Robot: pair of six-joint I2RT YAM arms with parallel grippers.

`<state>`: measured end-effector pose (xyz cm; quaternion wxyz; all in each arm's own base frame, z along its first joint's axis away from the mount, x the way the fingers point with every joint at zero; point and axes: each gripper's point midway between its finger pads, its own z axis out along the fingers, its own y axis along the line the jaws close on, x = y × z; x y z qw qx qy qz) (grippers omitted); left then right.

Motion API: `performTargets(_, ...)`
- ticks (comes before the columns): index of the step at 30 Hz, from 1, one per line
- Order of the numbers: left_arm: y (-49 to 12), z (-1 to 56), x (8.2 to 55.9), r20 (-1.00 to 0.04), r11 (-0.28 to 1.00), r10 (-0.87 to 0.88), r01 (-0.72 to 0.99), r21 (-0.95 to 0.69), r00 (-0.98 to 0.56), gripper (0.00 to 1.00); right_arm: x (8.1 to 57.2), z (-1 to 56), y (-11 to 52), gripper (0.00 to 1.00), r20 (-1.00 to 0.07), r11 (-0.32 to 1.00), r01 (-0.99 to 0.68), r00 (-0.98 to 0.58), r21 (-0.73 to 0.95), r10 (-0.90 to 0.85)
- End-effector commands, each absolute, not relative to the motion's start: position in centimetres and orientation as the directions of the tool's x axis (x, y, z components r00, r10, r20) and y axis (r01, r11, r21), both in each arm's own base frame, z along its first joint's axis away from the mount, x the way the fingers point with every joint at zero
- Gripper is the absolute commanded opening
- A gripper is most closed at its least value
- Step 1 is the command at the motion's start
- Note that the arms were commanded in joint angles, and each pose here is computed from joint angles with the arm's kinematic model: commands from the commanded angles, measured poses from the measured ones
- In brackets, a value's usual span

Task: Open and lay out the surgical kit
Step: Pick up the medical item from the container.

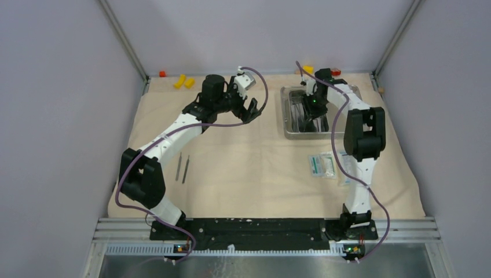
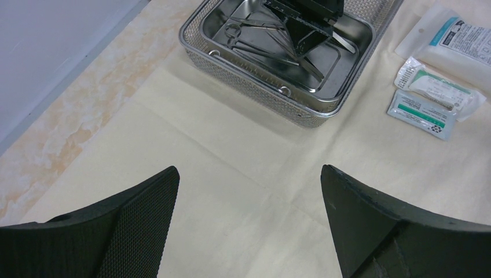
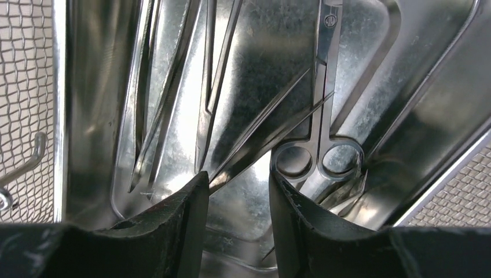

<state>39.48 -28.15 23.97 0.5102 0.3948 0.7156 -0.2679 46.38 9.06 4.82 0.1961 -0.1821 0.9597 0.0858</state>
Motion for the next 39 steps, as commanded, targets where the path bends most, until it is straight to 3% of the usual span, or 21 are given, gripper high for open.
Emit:
performTargets(1,-28.7,25.5,40.0,-0.957,0.532,0.264,0.846,0.042,-0.118,0.97,48.8,5.7,9.7,0.43,-0.468,0.929,-0.356,-0.84,0.096,-0.274)
performTargets(7,-28.7,25.3,40.1,-0.956,0.529,0.268,0.848,0.043,-0.119,0.97,48.9,4.3,9.6,0.41,-0.447,0.933,-0.347,-0.852,0.094,-0.272)
performTargets(17,-28.7,25.0,40.0,-0.954,0.529,0.273,0.848,0.04,-0.126,0.97,47.9,3.2,9.3,0.24,-0.417,0.934,-0.351,-0.86,0.069,-0.292)
performTargets(31,-28.0,25.8,40.4,-0.953,0.552,0.288,0.83,0.083,-0.096,0.99,50.6,10.3,10.2,0.07,-0.562,0.937,-0.344,-0.789,0.066,-0.25)
performTargets(39,-27.5,26.6,41.0,-0.96,0.598,0.248,0.8,0.044,-0.132,0.99,50.7,15.3,10.7,0.03,-0.652,0.93,-0.362,-0.723,0.072,-0.23)
